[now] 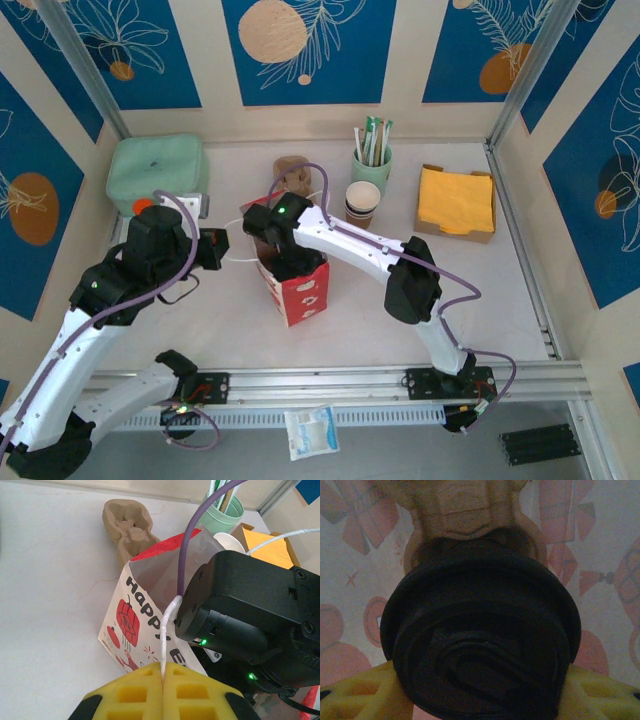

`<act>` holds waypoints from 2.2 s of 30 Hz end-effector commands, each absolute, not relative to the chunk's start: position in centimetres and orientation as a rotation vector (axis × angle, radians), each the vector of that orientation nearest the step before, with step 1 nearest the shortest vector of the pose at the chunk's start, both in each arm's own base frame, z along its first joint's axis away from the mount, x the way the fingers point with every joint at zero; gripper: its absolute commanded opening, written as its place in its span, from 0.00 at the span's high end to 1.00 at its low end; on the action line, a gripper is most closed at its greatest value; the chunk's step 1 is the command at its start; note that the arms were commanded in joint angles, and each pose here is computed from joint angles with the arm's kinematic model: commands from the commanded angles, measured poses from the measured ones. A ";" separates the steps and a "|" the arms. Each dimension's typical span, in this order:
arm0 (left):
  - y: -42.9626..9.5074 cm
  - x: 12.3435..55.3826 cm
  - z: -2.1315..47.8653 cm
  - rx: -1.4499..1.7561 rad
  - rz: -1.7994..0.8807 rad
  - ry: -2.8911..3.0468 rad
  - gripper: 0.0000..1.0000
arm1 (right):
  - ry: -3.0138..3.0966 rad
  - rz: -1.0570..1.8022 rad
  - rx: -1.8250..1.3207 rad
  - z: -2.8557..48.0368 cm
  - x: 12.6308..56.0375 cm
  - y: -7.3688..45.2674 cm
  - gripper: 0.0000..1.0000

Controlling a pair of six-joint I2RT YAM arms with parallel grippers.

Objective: Pack the takeout coffee

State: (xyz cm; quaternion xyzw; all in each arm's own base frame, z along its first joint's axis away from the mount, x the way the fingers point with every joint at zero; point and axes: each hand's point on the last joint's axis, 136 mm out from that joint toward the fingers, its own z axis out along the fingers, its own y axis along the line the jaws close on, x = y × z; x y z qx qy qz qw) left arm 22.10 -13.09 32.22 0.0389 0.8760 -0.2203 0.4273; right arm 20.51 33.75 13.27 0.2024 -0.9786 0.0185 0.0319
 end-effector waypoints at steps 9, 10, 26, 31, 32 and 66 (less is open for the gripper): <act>-12.8 21.8 31.8 0.085 -0.545 2.208 1.00 | -2.976 0.120 0.580 11.3 20.4 32.9 0.41; -12.7 21.9 31.8 0.083 -0.544 2.208 1.00 | -2.976 0.117 0.579 11.3 20.4 33.0 0.42; -12.8 21.8 31.7 0.082 -0.550 2.210 1.00 | -2.979 0.149 0.562 8.3 20.4 32.8 0.42; -12.7 21.7 31.7 0.079 -0.551 2.209 1.00 | -2.971 0.173 0.552 7.0 20.5 32.7 0.42; -12.7 21.7 31.7 0.079 -0.551 2.208 1.00 | -2.966 0.179 0.553 6.7 20.5 32.6 0.42; -12.8 21.9 31.9 0.080 -0.546 2.206 1.00 | -2.956 0.174 0.552 6.0 20.6 32.8 0.40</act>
